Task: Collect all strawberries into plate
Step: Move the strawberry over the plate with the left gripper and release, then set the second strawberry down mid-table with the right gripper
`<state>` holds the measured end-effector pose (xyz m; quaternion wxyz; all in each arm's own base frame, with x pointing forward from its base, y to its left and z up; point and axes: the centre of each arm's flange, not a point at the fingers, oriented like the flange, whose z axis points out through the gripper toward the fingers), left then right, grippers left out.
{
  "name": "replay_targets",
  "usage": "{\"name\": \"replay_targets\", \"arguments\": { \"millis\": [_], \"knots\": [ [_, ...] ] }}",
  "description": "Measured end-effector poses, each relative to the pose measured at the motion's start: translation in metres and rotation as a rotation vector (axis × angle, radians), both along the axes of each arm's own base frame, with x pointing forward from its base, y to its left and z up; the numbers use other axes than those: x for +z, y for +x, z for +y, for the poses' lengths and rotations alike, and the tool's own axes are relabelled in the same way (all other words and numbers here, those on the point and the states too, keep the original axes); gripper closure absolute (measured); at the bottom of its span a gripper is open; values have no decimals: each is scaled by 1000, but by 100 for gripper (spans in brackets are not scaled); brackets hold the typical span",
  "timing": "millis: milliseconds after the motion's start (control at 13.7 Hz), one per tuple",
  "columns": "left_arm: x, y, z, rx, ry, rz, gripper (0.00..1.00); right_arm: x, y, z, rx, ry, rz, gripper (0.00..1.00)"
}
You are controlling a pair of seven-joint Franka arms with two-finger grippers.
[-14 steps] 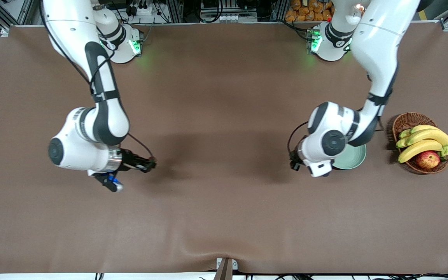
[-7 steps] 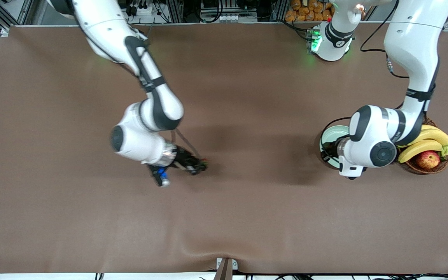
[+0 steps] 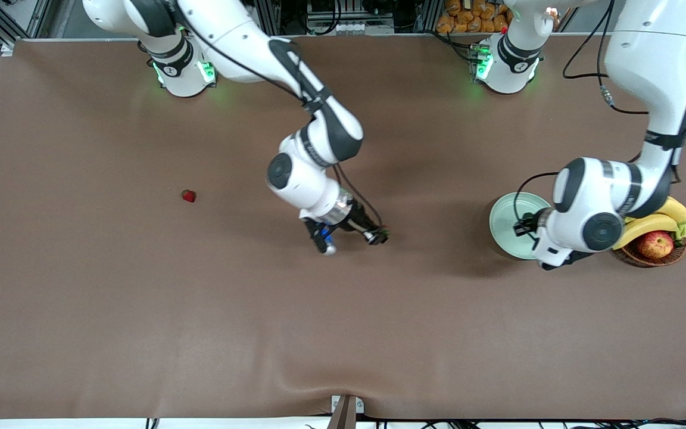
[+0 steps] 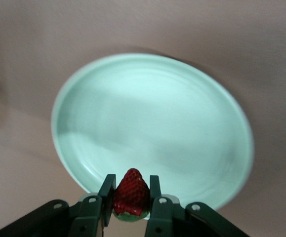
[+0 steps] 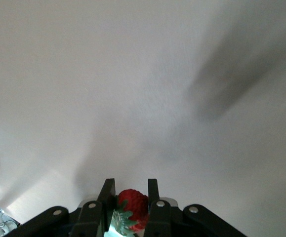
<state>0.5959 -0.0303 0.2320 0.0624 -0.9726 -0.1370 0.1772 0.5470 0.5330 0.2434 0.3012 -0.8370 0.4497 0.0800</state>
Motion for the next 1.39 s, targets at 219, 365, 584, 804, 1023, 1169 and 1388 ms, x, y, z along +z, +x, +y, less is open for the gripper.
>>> {"name": "replay_targets", "arguments": {
  "millis": [219,365,584,804,1023,1169,1388],
  "knots": [
    [-4,-2,44,-26,-41,3,68,-37,-41,36,5,-25,-13,69],
    [-10,-6,37,-41,-47,6,68,-46,-54,47,9,-31,-8,67],
    [-28,-17,18,-72,-67,-27,68,-41,-60,55,12,-20,-29,49],
    [-33,-20,17,-75,-71,-37,48,-36,-56,54,5,-18,-46,14],
    [-30,-20,12,-74,-80,-41,20,-27,-33,39,-14,-22,-55,0],
    [-24,-21,-6,-13,-150,-31,0,-16,-12,23,3,-36,-20,0],
    [2,-23,-49,79,-187,18,0,1,24,-18,55,-98,56,0]
  ]
}}
